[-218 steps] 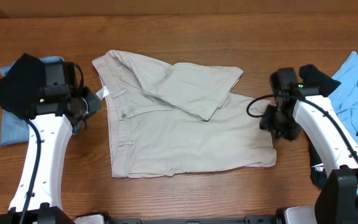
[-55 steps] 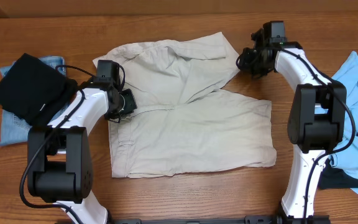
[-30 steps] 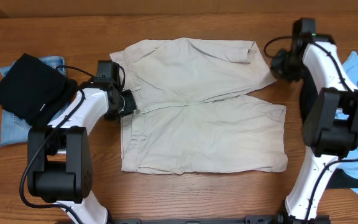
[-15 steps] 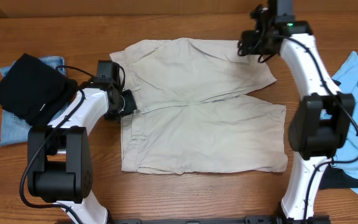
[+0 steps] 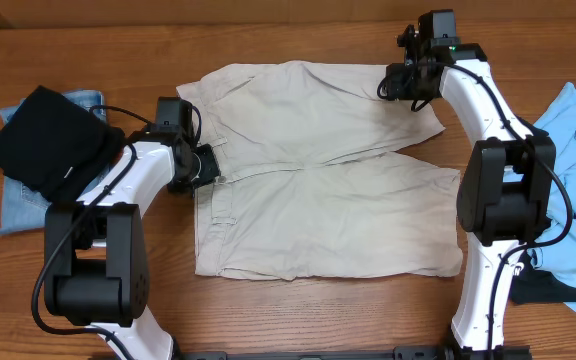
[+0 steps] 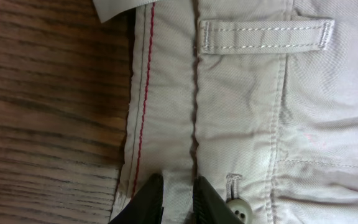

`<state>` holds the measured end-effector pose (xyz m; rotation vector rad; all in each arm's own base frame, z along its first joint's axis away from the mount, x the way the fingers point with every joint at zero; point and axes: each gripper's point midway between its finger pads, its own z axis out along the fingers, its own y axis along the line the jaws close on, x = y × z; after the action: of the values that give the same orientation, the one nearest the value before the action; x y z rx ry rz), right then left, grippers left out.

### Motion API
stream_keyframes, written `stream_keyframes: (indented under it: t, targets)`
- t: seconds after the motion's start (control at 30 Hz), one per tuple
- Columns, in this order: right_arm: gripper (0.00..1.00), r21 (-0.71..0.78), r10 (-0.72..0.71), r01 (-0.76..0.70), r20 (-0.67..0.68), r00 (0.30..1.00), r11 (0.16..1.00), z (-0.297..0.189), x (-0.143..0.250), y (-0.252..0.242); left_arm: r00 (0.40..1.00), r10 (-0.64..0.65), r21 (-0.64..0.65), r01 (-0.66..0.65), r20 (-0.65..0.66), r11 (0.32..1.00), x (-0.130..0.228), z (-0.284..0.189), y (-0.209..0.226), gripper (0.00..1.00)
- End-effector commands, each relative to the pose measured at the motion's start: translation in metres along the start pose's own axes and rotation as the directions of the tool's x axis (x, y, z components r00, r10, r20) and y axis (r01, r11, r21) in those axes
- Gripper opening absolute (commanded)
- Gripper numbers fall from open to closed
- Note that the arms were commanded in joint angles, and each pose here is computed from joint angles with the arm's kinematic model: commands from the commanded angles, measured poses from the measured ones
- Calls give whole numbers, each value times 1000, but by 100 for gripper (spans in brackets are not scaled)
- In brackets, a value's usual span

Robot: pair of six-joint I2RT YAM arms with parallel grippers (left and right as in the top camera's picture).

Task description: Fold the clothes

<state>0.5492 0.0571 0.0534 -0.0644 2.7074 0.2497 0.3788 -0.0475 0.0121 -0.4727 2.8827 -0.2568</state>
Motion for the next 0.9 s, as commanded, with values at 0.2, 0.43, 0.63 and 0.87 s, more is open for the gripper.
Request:
stream_keyframes:
  t: [0.2, 0.43, 0.63, 0.87]
  targets:
    - [19, -17, 6, -6, -11, 1000, 1000, 12, 5, 0, 1000, 18, -3, -18, -7, 1000, -1, 3, 1, 21]
    - [9, -17, 6, -6, -11, 1000, 1000, 12, 5, 0, 1000, 18, -4, -18, -7, 1000, -1, 3, 1, 21]
    - [4, -18, 21, -20, 42, 999, 1000, 10, -9, 1, 1000, 18, -4, -18, -7, 1000, -1, 3, 1, 21]
    - [4, -47, 163, -157, 386, 908, 986, -45, -113, -10, 1000, 18, -3, -18, -7, 1000, -1, 3, 1, 21]
